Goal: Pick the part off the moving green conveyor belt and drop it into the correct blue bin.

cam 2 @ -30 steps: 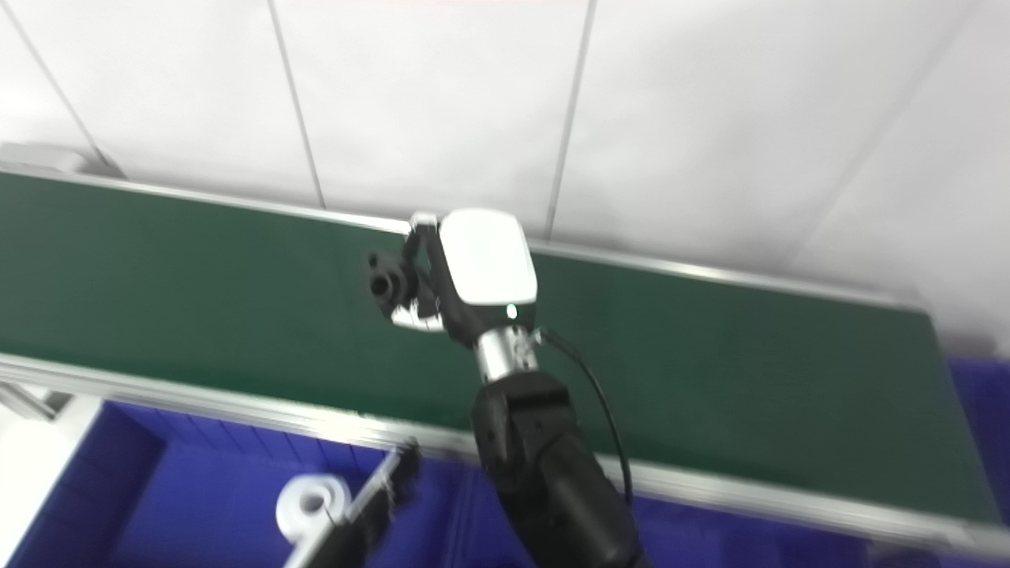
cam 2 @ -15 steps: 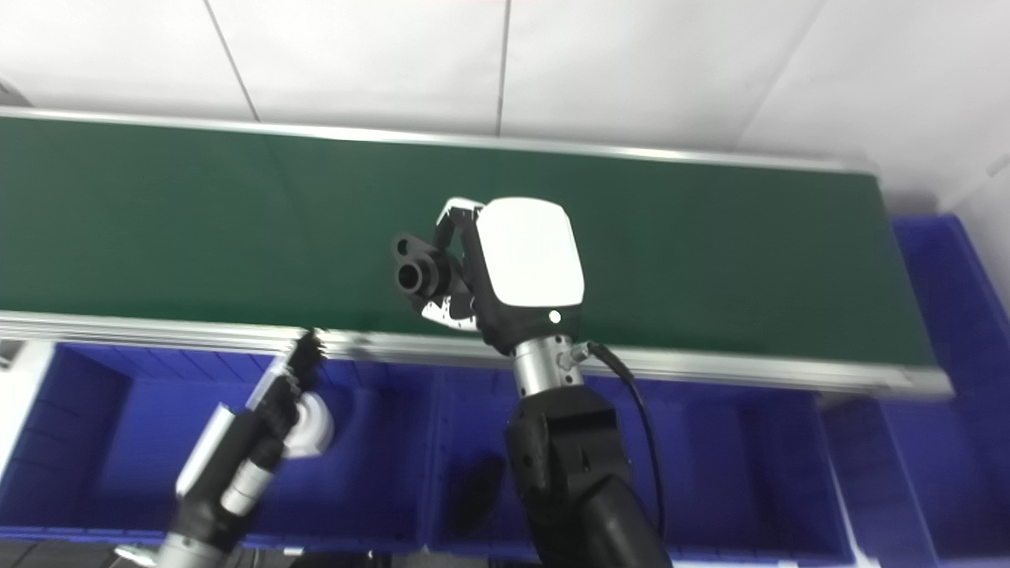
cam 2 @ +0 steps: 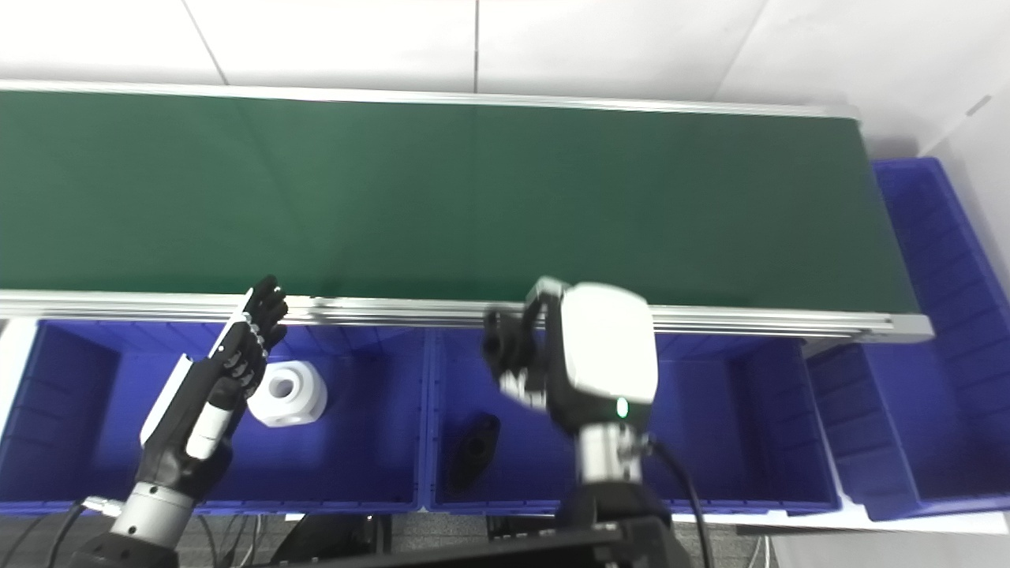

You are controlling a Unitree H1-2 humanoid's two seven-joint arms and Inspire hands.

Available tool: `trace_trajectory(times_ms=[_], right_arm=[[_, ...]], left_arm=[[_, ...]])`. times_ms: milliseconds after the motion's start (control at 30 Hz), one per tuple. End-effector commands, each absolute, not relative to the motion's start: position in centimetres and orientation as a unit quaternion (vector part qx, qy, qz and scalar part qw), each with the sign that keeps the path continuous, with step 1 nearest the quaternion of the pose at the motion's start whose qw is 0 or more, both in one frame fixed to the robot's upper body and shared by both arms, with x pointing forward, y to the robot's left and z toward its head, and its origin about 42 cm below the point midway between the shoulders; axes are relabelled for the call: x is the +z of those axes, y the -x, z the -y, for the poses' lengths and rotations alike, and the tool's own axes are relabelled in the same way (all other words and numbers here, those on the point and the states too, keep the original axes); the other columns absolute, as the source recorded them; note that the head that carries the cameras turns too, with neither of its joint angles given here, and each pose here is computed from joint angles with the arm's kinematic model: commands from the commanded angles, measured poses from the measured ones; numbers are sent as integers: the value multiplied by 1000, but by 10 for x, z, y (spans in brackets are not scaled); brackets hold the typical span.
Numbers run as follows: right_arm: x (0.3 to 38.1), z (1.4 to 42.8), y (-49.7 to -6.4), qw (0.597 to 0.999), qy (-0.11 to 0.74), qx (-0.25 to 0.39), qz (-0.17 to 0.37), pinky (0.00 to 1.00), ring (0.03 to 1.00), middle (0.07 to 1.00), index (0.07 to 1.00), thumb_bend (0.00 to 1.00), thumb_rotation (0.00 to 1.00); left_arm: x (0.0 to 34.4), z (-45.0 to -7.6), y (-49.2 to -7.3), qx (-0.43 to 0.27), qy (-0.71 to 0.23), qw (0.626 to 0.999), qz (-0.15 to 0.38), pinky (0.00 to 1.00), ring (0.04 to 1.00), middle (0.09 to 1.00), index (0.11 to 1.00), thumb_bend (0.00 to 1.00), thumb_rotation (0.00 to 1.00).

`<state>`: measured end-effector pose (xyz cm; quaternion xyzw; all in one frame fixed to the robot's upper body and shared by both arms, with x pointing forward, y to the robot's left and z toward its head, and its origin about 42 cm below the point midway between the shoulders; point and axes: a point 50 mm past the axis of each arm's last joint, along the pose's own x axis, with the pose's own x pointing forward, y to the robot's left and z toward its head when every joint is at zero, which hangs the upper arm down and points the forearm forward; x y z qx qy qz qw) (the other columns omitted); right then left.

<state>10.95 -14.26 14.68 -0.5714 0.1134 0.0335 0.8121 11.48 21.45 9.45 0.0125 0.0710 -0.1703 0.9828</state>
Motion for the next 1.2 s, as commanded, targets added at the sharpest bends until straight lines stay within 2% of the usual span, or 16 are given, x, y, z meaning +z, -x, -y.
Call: trace_trajectory(times_ms=[0,133,367,467,500,533,567,600,633,667,700,733,800,967,1100,1167], right_arm=[[149,138,-110,809,567,45,-148,140,208,302,486,501,153],[135,152,-113,787,575,57,-218,148,221,316,482,503,152],[126,162,-119,766,580,42,-274,130,204,298,479,504,157],[122,165,-119,746,597,45,-291,150,235,343,486,512,171],[122,165,-118,741,604,45,-291,205,306,426,576,708,392],[122,165,-117,738,607,45,-291,286,393,510,637,816,491],[122,165,-116,732,612,48,-295,327,439,553,668,871,543],[122,165,-116,729,615,50,-298,468,583,687,769,959,646],[123,165,-115,726,616,55,-299,493,608,711,787,975,665],[124,164,-114,725,618,59,-300,684,747,830,856,991,737],[125,164,-114,726,616,63,-301,750,794,870,880,996,762],[125,163,-113,726,614,66,-302,870,862,921,906,1000,808],[125,162,-112,730,610,70,-300,943,895,942,915,1000,845],[125,160,-109,737,605,72,-292,939,887,931,911,1000,920],[121,155,-105,763,577,75,-281,833,848,891,889,990,977],[120,153,-103,779,560,75,-273,780,822,871,878,939,994]], left_arm=[[102,-214,-118,-176,-1,983,-53,1000,1000,1000,1000,858,905],[102,-215,-117,-173,-10,984,-51,1000,1000,1000,1000,862,916],[102,-213,-116,-173,-11,984,-47,1000,1000,1000,1000,841,908],[102,-211,-115,-173,-16,984,-48,1000,1000,1000,1000,857,911],[102,-211,-115,-172,-17,984,-48,1000,1000,1000,1000,859,913],[102,-211,-115,-172,-18,984,-48,1000,1000,1000,1000,854,915],[102,-210,-114,-172,-19,984,-48,1000,1000,1000,1000,852,916],[102,-210,-114,-172,-19,984,-47,1000,1000,1000,1000,833,918],[102,-210,-114,-173,-16,984,-48,1000,1000,1000,1000,830,918],[101,-210,-113,-173,-13,984,-49,1000,1000,1000,1000,833,905],[101,-210,-113,-174,-12,983,-50,1000,1000,1000,1000,834,900],[101,-210,-112,-174,-12,983,-50,1000,1000,1000,1000,838,900],[100,-210,-111,-175,-13,983,-51,1000,1000,1000,1000,842,896],[98,-211,-108,-178,-18,982,-54,1000,1000,1000,1000,843,891],[92,-212,-105,-182,-12,981,-60,1000,1000,1000,1000,828,880],[89,-213,-103,-181,-16,982,-59,1000,1000,1000,1000,817,880]])
